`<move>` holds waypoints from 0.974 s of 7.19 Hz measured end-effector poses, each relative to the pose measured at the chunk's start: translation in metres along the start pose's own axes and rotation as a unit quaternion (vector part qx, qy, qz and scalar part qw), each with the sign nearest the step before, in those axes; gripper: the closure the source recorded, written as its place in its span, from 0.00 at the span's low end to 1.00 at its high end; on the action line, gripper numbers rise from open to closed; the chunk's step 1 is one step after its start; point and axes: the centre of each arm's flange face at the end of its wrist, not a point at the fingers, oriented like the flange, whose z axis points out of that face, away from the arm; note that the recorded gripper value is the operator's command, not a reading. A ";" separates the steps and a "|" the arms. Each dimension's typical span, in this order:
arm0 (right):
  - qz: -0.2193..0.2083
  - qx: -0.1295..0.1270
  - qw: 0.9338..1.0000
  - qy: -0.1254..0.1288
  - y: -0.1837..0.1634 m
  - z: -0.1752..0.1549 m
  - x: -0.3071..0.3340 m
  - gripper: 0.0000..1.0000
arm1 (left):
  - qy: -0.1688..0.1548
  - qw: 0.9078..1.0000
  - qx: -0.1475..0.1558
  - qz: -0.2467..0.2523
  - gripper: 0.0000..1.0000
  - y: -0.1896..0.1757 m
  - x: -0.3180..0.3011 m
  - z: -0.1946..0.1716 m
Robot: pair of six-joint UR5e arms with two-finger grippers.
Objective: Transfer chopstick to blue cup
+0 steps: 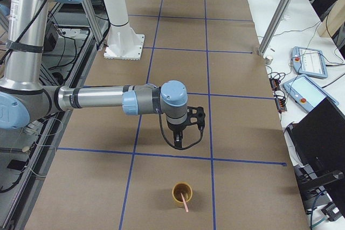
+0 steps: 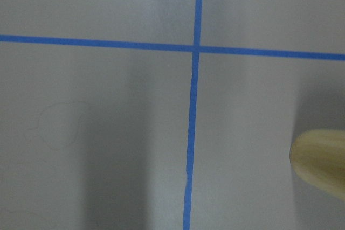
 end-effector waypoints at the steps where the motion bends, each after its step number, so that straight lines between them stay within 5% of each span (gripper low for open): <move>1: -0.018 0.017 1.000 -0.015 -0.005 0.005 0.002 0.00 | -0.002 0.999 0.026 0.024 0.02 -0.021 0.001 -0.002; 4: -0.069 0.069 0.994 -0.053 -0.004 0.013 0.004 0.00 | 0.027 0.998 0.053 0.013 0.02 -0.056 -0.001 0.002; 7: -0.033 0.075 0.995 -0.065 -0.014 0.017 -0.020 0.00 | 0.014 0.998 0.061 0.030 0.02 -0.047 -0.009 0.019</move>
